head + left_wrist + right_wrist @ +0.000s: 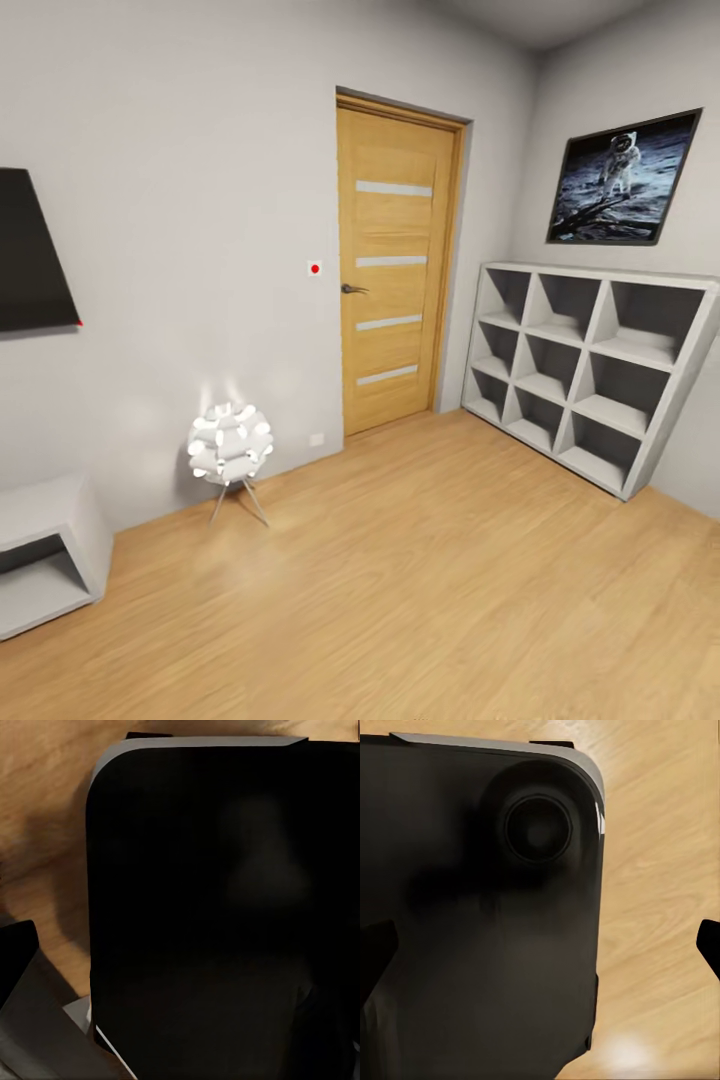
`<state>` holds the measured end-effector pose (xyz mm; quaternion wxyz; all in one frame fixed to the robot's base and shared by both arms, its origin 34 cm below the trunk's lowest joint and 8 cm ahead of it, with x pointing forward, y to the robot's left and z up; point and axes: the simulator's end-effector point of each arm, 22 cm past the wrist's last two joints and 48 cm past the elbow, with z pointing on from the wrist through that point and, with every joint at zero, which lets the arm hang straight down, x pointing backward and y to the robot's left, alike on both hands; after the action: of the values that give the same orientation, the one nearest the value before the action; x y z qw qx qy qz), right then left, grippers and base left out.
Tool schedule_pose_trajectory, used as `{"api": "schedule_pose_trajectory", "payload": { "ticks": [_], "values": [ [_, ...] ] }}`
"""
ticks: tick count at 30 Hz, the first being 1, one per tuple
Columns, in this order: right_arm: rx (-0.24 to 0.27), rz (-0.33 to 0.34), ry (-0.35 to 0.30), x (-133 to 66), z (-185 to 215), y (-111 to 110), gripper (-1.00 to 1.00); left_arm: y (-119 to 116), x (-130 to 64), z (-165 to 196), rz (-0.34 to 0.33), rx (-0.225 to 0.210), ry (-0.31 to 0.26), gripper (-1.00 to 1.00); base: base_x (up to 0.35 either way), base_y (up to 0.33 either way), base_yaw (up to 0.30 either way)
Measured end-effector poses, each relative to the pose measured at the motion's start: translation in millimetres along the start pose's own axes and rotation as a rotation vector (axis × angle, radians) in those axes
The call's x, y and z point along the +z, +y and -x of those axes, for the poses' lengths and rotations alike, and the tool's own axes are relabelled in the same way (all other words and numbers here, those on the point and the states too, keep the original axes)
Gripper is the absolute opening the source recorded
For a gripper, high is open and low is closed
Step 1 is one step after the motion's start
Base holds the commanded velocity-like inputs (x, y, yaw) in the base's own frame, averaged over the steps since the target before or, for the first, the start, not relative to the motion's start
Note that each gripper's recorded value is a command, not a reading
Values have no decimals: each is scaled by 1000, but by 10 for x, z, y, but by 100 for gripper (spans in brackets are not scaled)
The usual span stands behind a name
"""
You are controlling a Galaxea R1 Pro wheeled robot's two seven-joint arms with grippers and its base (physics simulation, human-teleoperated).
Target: Attach the digital camera to the camera tripod in the bedroom.
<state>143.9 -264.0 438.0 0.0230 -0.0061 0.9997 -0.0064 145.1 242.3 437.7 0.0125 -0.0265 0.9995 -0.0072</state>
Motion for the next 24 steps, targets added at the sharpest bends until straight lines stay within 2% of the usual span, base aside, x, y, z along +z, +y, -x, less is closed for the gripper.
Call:
{"api": "schedule_pose_trajectory", "payload": {
  "ticks": [11,24],
  "values": [
    [0,-3,0,0,-1,-2,100,0,0,0,0,0,0,100,0,0,-272],
    [-3,-6,3,0,-6,-16,100,1,0,0,0,-1,0,100,0,0,-40]
  ]
}}
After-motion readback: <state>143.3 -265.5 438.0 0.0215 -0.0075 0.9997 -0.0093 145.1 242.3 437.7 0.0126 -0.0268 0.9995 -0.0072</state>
